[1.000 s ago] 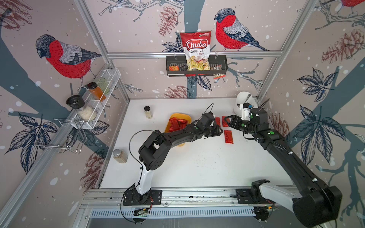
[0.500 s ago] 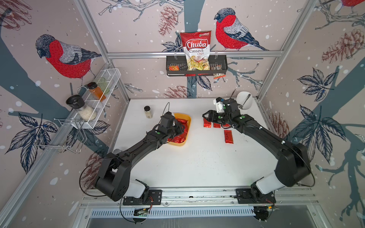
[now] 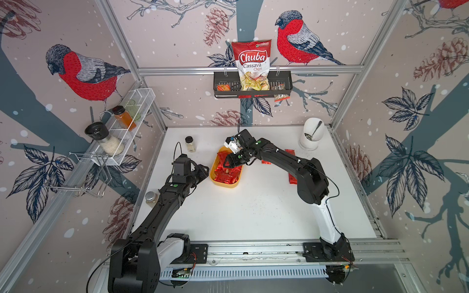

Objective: Take the tea bags out of the storage box
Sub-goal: Pick up the tea bag from the storage box.

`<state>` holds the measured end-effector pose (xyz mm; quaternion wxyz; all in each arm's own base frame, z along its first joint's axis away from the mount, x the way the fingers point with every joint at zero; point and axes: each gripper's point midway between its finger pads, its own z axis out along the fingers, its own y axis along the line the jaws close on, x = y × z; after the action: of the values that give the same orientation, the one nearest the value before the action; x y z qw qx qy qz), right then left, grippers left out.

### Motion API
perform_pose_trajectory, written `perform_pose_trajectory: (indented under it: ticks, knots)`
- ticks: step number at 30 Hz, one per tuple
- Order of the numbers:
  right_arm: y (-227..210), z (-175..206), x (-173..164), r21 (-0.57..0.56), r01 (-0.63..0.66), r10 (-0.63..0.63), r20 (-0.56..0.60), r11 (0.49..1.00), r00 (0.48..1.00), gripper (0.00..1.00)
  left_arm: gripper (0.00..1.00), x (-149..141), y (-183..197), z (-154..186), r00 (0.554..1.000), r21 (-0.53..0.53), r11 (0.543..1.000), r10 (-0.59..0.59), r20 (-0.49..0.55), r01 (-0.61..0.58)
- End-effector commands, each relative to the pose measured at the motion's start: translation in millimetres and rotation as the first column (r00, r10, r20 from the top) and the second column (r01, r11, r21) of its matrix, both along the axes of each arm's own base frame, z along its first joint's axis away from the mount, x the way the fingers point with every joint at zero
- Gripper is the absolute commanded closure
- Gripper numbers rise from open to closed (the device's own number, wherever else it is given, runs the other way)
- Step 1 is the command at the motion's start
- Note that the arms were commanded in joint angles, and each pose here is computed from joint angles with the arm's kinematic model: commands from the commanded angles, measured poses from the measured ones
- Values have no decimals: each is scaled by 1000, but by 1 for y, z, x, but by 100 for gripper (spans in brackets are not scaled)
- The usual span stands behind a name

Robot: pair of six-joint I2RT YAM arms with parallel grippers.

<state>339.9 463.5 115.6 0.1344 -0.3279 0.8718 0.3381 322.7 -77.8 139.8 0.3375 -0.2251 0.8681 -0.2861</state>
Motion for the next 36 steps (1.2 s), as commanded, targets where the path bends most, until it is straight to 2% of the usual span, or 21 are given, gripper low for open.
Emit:
perform_pose_trajectory:
  ticks: [1, 8, 14, 21, 31, 36]
  knots:
    - [-1, -22, -13, -75, -51, 48, -43, 996, 998, 48, 58, -6, -2, -5, 1000, -8, 1000, -25, -9, 25]
    - [5, -41, -34, -102, -110, 102, -75, 989, 992, 52, 57, -7, -5, -10, 999, -22, 999, -40, -11, 39]
    - [8, -48, -46, -100, -121, 111, -98, 988, 989, 60, 57, -6, -8, -11, 999, -36, 998, -52, -12, 52]
    - [11, -49, -54, -94, -123, 113, -108, 988, 988, 75, 57, -8, -10, -13, 998, -48, 997, -58, -15, 57]
    - [12, -22, -45, -54, -69, 66, -67, 996, 996, 100, 57, -11, -10, -10, 998, -53, 997, -59, -7, 59]
    - [7, -2, -36, -30, -20, 19, -34, 999, 999, 100, 57, -8, -10, -2, 998, -44, 997, -65, 7, 65]
